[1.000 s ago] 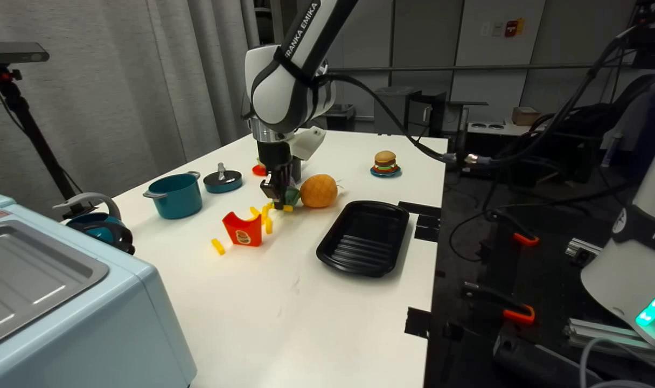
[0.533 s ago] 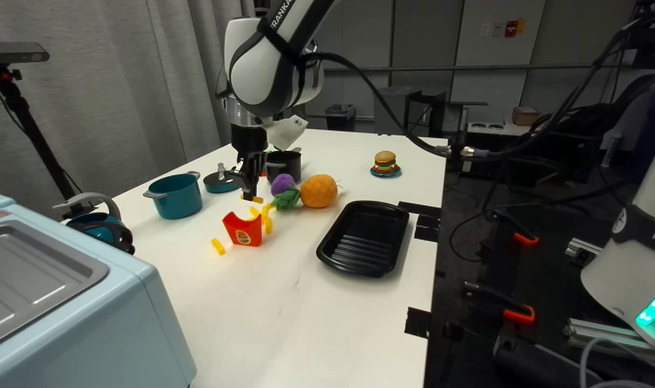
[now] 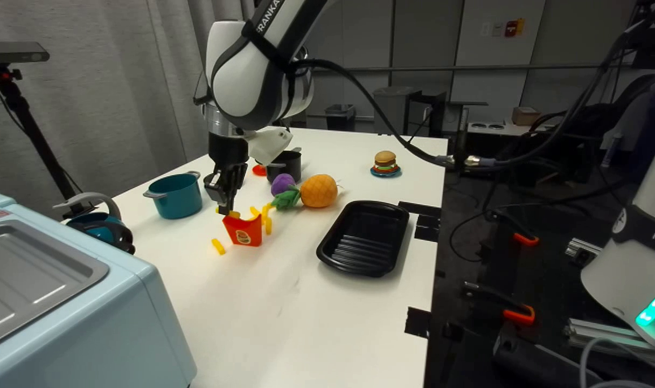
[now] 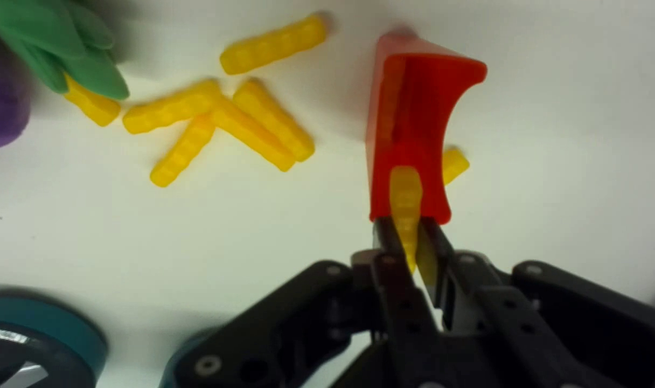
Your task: Place a fry in the red box
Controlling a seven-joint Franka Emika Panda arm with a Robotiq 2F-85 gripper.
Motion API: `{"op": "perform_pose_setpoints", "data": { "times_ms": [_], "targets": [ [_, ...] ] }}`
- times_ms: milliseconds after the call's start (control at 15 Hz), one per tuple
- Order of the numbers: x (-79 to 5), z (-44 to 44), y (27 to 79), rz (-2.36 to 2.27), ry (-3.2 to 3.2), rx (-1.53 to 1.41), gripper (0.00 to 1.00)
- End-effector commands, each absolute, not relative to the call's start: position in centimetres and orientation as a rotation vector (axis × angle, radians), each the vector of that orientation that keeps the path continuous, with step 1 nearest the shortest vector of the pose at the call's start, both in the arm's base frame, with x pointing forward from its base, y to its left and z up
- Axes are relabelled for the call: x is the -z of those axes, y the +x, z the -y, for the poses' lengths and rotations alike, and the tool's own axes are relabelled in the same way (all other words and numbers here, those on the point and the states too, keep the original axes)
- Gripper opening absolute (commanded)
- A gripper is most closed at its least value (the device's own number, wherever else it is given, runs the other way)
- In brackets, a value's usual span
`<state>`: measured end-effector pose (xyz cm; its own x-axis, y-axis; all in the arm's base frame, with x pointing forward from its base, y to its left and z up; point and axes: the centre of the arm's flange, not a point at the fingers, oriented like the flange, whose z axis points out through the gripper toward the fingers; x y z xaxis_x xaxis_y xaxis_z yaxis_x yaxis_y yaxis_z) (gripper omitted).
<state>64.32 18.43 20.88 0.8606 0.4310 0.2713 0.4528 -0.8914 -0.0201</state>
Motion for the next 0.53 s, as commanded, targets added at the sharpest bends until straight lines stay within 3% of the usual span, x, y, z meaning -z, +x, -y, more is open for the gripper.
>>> {"op": "perform_pose_setpoints", "data": {
  "times_ms": [0, 467],
  "targets": [
    [-20.52, -19.39, 63.82, 0.687, -2.930, 0.440, 0.04],
    [-21.12, -18.71, 63.66, 0.688, -2.928, 0.445, 0.04]
  ]
}}
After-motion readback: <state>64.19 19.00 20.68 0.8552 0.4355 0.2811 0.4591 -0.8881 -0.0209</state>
